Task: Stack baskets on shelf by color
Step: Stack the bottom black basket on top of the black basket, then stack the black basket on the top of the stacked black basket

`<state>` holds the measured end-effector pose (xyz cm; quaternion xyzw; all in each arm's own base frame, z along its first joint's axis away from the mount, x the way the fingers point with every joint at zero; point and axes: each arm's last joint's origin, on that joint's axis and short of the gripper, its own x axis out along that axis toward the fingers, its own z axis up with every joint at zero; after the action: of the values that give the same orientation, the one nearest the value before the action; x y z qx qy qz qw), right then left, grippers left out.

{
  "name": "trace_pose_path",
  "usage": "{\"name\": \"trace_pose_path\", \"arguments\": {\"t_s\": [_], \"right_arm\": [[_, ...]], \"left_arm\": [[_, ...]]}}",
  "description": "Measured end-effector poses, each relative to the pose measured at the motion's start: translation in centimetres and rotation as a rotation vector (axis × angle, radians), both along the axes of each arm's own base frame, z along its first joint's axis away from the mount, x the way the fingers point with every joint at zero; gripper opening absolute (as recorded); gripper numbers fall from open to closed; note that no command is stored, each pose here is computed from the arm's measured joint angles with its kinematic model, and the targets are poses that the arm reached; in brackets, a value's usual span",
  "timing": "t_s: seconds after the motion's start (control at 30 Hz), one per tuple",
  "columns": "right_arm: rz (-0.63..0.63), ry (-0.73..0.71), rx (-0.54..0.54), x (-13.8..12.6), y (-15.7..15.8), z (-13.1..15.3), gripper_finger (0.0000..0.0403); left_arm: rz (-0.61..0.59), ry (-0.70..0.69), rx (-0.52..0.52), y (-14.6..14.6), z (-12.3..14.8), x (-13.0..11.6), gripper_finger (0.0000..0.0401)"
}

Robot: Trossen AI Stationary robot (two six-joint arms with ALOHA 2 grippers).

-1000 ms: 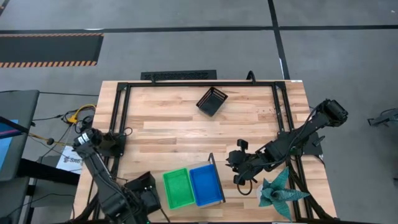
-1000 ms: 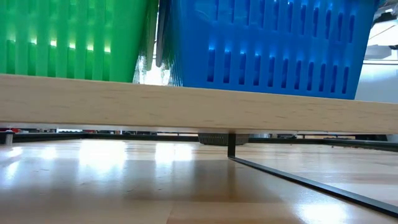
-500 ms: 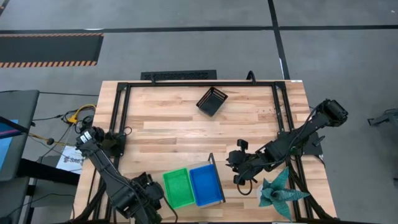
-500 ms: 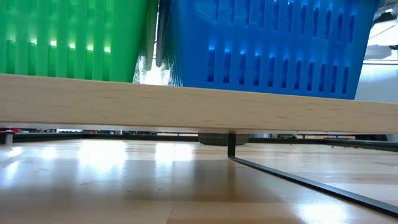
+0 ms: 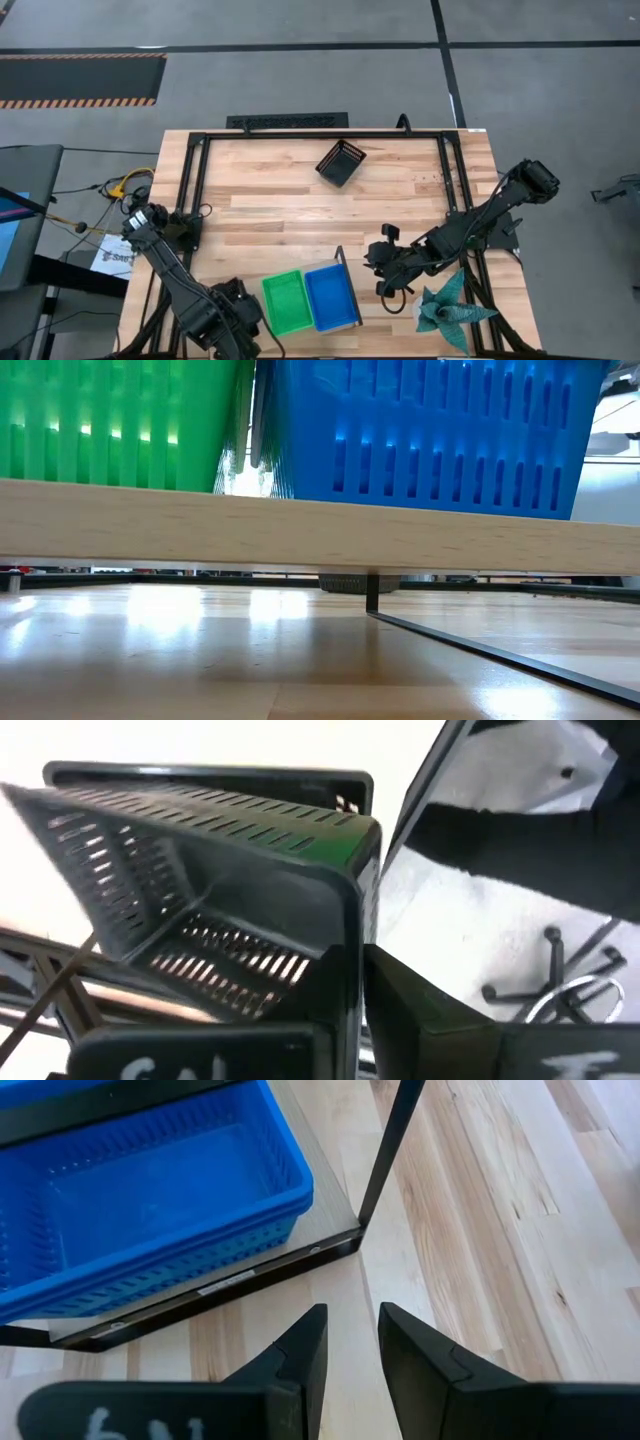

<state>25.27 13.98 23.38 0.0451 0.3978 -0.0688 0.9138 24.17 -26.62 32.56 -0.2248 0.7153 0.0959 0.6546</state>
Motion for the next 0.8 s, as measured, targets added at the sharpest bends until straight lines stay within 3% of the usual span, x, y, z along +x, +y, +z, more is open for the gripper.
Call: {"name": "trace_pose_path", "arguments": {"t_s": [0.37,0.53,0.6,0.8], "right_arm": [[0.000,0.005,-0.002,0.0,0.0,0.0,0.0118],[0.000,0.005,-0.003,0.0,0.0,0.0,0.0118],[0.001,0.006,-0.003,-0.1,0.0,0.0,0.0118],[-0.012,0.007,0.006,-0.1,0.0,-0.1,0.0118]], "left_arm": [[-0.004,0.020,0.010,0.2,0.0,-0.1,0.0085],[-0.019,-0.023,0.046,0.4,0.0,0.1,0.0095],[-0.035,-0.104,0.134,0.8,-0.1,0.4,0.0094],[-0.108,-0.420,0.601,4.1,0.3,2.8,0.0087]]}}
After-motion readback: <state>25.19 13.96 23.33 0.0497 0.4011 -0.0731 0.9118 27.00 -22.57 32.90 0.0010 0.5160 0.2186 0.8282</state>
